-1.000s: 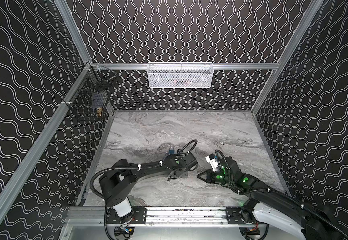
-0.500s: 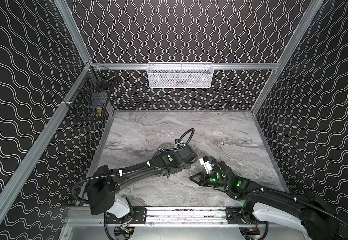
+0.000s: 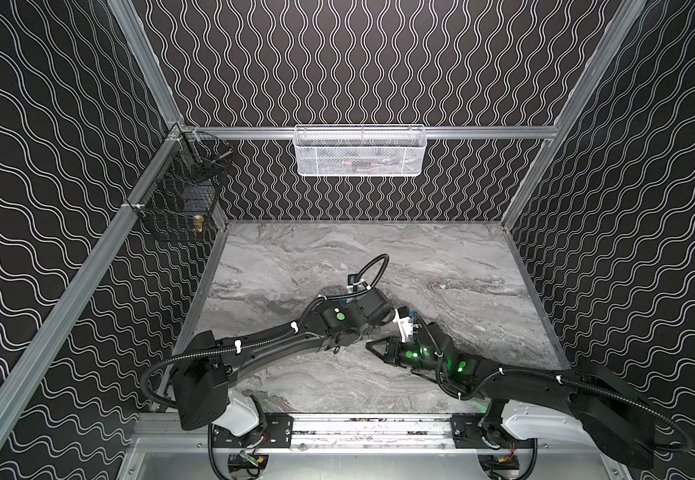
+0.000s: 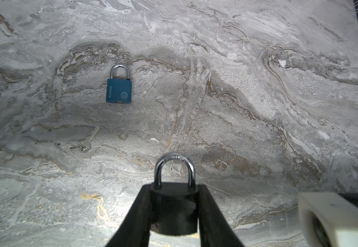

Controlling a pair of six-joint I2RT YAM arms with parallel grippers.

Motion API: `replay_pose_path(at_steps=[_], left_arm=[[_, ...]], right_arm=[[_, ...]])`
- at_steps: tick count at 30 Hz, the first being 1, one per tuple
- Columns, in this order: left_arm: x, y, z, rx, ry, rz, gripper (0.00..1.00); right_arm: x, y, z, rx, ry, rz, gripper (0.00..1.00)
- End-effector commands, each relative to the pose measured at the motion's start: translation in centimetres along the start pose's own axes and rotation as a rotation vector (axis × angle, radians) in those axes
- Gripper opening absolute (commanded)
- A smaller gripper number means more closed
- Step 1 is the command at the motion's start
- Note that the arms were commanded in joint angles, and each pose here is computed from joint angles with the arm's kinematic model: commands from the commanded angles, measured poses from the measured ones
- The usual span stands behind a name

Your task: Unlock with the key

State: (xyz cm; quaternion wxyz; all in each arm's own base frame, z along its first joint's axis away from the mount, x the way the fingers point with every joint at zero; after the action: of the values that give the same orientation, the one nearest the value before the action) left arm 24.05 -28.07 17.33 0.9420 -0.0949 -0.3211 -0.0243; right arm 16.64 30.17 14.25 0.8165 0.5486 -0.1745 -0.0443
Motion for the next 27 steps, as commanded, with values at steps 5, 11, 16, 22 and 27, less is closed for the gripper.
replay_pose_path(at_steps=[5,11,16,22,27], left_arm=[[0.9,0.5,1.0,0.008,-0.043,0.011,0.18],[0.9,0.6,1.1,0.003,-0.04,0.003,0.16],[0.5,0.7,1.0,0.002,-0.027,-0.002,0.16],[0.2,0.7,0.9,-0.001,-0.02,-0.013,0.16],[0.1,0.5,0.8,-0.019,-0.018,-0.003,0.16]], right_arm=[[1.0,2.3,-0.9,0.085,-0.027,-0.004,0.0],[1.2,2.3,-1.3,0.088,-0.037,-0.01,0.0],[1.5,2.3,-1.4,0.094,-0.055,-0.013,0.0],[1.6,2.2,-1.7,0.087,-0.058,-0.018,0.0],[1.5,2.2,-2.1,0.101,-0.047,-0.031,0.0]])
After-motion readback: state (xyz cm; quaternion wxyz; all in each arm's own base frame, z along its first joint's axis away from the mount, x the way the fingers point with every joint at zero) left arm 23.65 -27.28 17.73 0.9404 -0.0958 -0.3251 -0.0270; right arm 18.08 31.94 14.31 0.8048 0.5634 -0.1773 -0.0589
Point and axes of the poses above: each gripper's point midway between its finger pads, its own z axis back along the fingers, its own y axis along the line the jaws close on, x = y × z, the point moved 2 cm from there along z, back along the fingers, and after that the axes turned 6 degrees about -z, right-handed, at the moved point
